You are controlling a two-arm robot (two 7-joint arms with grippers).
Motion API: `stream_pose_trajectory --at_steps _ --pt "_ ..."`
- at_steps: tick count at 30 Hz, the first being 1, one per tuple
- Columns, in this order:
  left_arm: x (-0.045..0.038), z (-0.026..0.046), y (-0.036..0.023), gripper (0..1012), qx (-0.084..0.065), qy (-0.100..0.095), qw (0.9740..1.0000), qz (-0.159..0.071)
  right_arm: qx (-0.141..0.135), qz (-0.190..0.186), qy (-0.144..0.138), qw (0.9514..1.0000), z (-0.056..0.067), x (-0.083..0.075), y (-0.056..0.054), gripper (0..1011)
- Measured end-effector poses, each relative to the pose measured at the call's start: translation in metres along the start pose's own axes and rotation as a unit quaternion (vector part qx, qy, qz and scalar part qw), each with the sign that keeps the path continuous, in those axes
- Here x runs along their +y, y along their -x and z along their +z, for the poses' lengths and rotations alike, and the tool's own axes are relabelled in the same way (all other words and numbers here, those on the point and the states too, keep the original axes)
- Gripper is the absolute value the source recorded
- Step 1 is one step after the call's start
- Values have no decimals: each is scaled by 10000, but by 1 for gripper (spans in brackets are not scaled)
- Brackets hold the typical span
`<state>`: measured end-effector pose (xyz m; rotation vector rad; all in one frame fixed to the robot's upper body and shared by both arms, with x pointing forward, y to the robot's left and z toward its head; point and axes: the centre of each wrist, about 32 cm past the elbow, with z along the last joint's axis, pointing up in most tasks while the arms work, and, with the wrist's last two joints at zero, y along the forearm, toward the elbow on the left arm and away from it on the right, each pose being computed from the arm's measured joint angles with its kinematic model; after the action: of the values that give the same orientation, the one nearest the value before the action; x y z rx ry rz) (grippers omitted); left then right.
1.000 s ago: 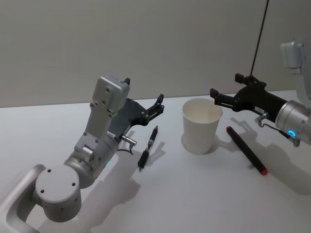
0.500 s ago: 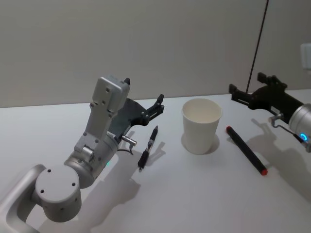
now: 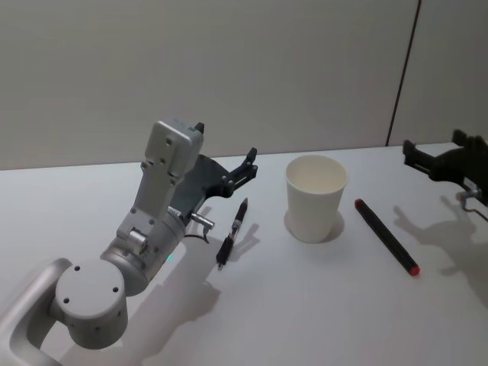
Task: Place the pen into the pen holder.
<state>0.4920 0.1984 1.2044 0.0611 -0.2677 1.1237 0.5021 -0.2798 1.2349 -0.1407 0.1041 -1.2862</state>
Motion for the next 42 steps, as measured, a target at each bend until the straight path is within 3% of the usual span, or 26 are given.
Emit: stream_pose_trajectory --at_steps 12,19,28,35,42 --pt "0 0 0 1001 0 0 10000 0 117 -268 731 9969 56 -94 -54 1002" --pt "0 0 0 1001 0 0 10000 0 160 -293 1233 9918 94 -90 -69 1002" --pt "0 0 0 1001 0 0 10000 0 194 -171 1970 9801 80 44 -4 1002" --pt "0 0 0 1001 0 0 10000 0 165 -69 2242 9744 58 165 80 1001" --pt "0 0 0 1001 0 0 10000 0 103 19 2293 9733 72 273 168 1002"
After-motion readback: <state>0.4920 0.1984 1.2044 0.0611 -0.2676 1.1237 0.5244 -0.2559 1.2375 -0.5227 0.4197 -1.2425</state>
